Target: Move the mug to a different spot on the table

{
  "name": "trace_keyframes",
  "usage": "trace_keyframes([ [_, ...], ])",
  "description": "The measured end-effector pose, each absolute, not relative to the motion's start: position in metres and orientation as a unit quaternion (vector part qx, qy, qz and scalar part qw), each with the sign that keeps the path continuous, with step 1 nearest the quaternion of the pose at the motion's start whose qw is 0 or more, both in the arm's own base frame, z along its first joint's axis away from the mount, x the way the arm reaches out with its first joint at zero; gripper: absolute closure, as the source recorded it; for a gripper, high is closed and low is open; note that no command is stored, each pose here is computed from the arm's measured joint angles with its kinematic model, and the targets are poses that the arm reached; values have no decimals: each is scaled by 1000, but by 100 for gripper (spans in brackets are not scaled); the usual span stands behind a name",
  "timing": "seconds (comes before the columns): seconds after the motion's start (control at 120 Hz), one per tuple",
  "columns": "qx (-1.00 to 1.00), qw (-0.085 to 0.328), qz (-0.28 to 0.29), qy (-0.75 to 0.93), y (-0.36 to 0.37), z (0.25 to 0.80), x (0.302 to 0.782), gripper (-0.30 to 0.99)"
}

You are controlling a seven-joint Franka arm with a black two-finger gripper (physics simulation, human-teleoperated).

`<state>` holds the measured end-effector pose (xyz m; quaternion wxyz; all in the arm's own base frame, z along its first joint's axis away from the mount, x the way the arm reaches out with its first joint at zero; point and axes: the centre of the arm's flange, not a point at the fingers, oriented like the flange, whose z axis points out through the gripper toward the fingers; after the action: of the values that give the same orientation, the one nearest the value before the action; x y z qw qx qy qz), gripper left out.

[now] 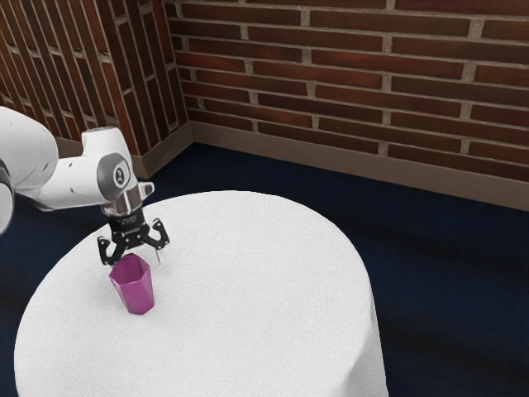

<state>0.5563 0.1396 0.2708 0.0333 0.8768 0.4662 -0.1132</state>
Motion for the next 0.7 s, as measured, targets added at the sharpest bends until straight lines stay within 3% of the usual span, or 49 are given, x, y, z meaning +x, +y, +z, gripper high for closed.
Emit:
trace_keyframes([
  [0.7,930,33,-93,355,139,263,552,0],
])
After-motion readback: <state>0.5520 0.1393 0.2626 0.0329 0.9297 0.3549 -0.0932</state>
